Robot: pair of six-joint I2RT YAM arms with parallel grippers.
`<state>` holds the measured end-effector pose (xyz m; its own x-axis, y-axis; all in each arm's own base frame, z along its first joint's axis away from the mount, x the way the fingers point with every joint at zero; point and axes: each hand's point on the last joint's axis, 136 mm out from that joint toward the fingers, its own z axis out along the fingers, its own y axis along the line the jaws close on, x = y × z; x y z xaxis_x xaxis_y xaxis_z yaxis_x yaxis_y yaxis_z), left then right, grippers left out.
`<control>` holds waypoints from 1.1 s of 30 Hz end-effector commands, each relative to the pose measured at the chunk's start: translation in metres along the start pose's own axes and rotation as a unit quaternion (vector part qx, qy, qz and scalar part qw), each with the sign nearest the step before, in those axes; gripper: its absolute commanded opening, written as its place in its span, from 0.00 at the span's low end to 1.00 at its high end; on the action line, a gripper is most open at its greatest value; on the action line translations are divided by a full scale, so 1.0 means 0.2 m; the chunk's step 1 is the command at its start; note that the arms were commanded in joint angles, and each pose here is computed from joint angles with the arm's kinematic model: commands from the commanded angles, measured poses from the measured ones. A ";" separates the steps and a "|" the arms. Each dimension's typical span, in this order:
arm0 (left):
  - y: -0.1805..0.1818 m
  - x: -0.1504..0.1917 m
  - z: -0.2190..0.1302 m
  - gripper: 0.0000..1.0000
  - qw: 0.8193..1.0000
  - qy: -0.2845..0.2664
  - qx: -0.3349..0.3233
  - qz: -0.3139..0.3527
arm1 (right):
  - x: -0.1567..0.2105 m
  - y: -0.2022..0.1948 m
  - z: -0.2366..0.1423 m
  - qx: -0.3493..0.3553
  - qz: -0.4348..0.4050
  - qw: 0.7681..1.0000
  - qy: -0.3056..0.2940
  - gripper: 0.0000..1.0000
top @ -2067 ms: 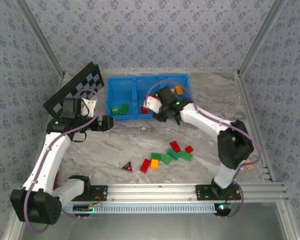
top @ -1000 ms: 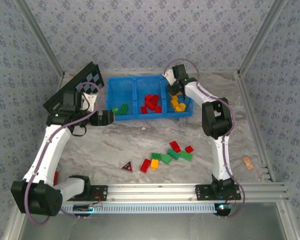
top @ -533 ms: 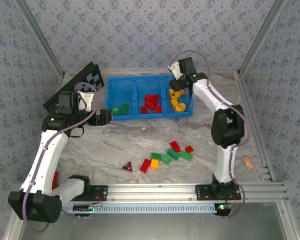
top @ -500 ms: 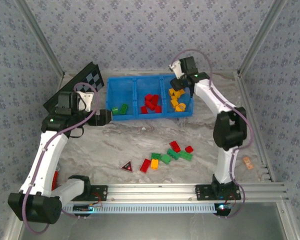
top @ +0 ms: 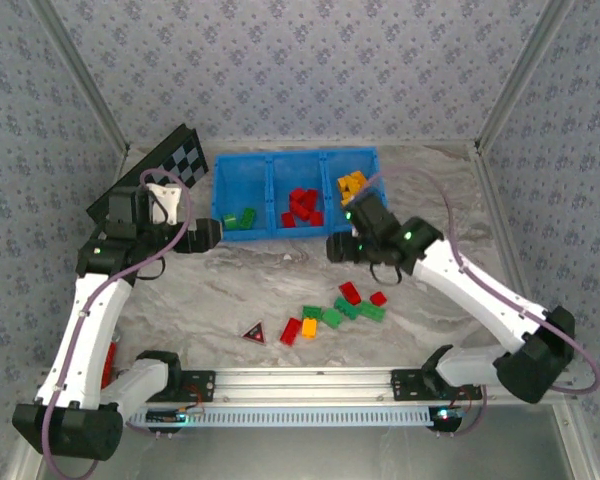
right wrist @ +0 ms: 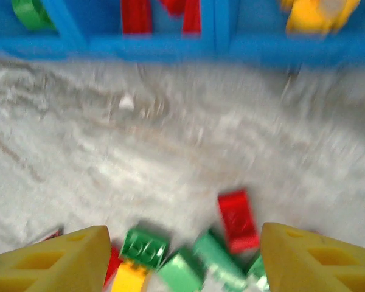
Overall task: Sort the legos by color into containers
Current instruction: Pick up the lego from the bottom-center of the table.
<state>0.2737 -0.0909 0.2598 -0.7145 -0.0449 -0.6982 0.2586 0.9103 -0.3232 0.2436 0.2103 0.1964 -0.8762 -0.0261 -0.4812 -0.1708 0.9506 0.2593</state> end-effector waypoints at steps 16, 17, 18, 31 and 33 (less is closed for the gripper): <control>-0.11 0.05 0.00 0.99 0.999 -0.006 0.031 0.015 | 0.86 0.14 0.30 0.083 0.021 0.980 0.182 0.67; -0.11 0.05 0.00 0.99 0.999 -0.005 0.030 0.015 | 0.87 0.16 0.31 0.083 0.013 0.979 0.187 0.67; -0.11 0.05 -0.01 0.99 0.999 -0.007 0.029 0.016 | 0.88 0.18 0.33 0.082 0.004 0.978 0.194 0.68; -0.08 0.08 -0.03 0.99 0.999 -0.018 0.017 0.025 | 0.98 0.32 0.45 0.073 -0.054 0.965 0.244 0.69; -0.08 0.08 -0.03 0.99 0.999 -0.019 0.015 0.026 | 0.99 0.32 0.47 0.078 -0.059 0.964 0.249 0.69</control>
<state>0.2535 -0.1044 0.2524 -0.6986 -0.0231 -0.7152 0.3024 0.8963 -0.3243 0.1027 0.2921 0.0420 -0.9751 -0.2169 -0.0466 -0.2205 0.9707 0.0951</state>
